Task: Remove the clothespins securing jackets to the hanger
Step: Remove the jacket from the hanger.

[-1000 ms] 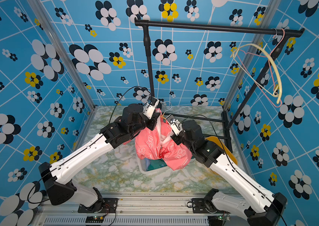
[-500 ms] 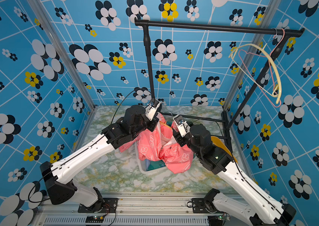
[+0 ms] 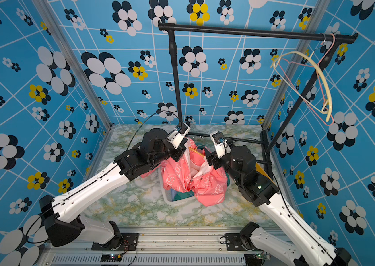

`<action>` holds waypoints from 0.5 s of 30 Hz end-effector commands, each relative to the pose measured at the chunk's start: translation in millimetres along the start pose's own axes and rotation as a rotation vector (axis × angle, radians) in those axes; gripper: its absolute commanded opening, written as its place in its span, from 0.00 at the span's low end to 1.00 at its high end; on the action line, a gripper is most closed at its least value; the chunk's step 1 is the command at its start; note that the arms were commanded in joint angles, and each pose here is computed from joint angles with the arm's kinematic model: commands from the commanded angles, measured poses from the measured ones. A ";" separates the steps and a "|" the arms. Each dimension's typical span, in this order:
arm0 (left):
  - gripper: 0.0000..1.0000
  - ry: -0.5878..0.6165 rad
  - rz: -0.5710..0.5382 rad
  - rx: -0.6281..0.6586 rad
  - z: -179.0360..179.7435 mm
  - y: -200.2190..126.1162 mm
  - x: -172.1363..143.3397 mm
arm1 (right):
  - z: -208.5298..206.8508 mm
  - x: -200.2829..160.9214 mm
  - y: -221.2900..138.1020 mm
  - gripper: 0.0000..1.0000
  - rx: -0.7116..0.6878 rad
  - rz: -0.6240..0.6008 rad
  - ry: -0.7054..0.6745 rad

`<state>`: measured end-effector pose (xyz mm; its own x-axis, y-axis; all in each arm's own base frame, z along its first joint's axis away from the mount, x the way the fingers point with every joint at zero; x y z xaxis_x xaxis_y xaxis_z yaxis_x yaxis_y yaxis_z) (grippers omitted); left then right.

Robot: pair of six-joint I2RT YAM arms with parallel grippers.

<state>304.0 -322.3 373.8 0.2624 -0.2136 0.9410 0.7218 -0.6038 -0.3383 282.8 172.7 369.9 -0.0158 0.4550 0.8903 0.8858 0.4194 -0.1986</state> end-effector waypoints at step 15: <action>0.00 0.067 -0.024 0.131 21.6 -9.9 5.5 | 9.2 24.7 40.6 0.00 0.070 -0.051 0.045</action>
<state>306.1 -315.1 370.6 0.2468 -0.2477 0.9369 0.7483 -0.5656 -0.3466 318.7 208.7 343.3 0.0434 0.4481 0.8929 0.8431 0.4631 -0.2734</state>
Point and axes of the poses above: each gripper's point midway between its finger pads, its own y axis out along the fingers, its own z axis along the line the jaws close on, x = y × z, the point moved 1 cm from there along -y, back along the fingers, and after that the axes turned 12 degrees about -y, right-handed, at the moved point
